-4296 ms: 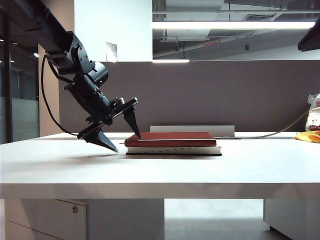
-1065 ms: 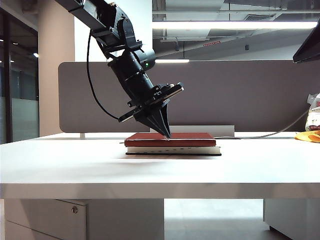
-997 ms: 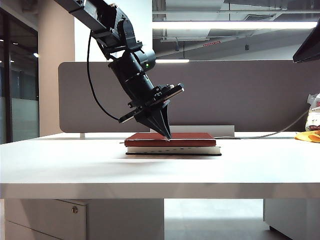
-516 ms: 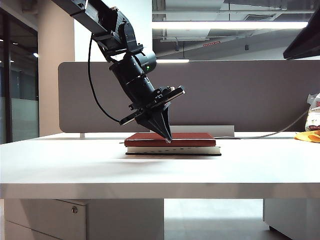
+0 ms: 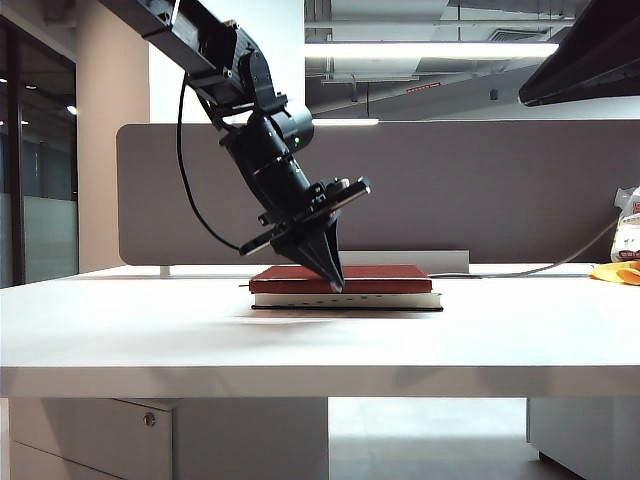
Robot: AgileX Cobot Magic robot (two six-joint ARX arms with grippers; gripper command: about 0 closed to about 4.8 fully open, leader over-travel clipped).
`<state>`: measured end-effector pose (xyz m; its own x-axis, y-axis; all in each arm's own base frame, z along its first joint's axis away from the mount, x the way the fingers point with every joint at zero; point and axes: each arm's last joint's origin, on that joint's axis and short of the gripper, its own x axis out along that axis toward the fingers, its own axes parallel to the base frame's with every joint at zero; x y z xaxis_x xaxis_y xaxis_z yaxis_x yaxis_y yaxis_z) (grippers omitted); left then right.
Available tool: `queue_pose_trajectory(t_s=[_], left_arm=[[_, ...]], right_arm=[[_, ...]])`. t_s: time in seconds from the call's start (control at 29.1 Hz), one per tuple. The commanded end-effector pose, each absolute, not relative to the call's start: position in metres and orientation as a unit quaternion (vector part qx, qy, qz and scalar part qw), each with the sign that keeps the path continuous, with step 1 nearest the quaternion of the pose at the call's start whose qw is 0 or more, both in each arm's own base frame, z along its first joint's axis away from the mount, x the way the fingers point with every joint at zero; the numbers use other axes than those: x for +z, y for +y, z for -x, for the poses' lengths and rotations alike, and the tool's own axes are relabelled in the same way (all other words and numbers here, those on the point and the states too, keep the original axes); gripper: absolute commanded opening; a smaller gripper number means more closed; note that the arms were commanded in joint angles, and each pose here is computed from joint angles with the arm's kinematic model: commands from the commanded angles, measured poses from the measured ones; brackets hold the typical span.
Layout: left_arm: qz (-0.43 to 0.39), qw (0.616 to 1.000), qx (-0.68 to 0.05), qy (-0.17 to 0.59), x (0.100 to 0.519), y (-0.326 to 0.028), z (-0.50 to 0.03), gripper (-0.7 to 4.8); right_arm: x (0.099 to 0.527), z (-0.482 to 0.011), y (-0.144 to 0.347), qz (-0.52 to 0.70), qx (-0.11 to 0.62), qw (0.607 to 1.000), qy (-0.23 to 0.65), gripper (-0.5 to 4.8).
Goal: Pick up the red book and place it on top of the black book.
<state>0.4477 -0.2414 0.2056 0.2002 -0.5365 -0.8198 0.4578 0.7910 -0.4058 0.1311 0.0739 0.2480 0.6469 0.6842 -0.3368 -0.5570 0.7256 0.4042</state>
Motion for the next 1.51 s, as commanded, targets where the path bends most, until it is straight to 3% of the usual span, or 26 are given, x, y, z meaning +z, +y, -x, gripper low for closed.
queue_pose_trajectory(t_s=[0.03,1.51], left_arm=[[0.038,0.77,-0.321,0.55,0.2,-0.244,-0.449,-0.06],[0.06,0.805,-0.322,0.495,0.2,-0.237,-0.468,-0.06]], right_arm=[[0.252,-0.131,0.076,-0.132,0.347,0.9,0.227,-0.02],[0.252,-0.132,0.075,-0.131,0.336,0.905,0.226,-0.02]])
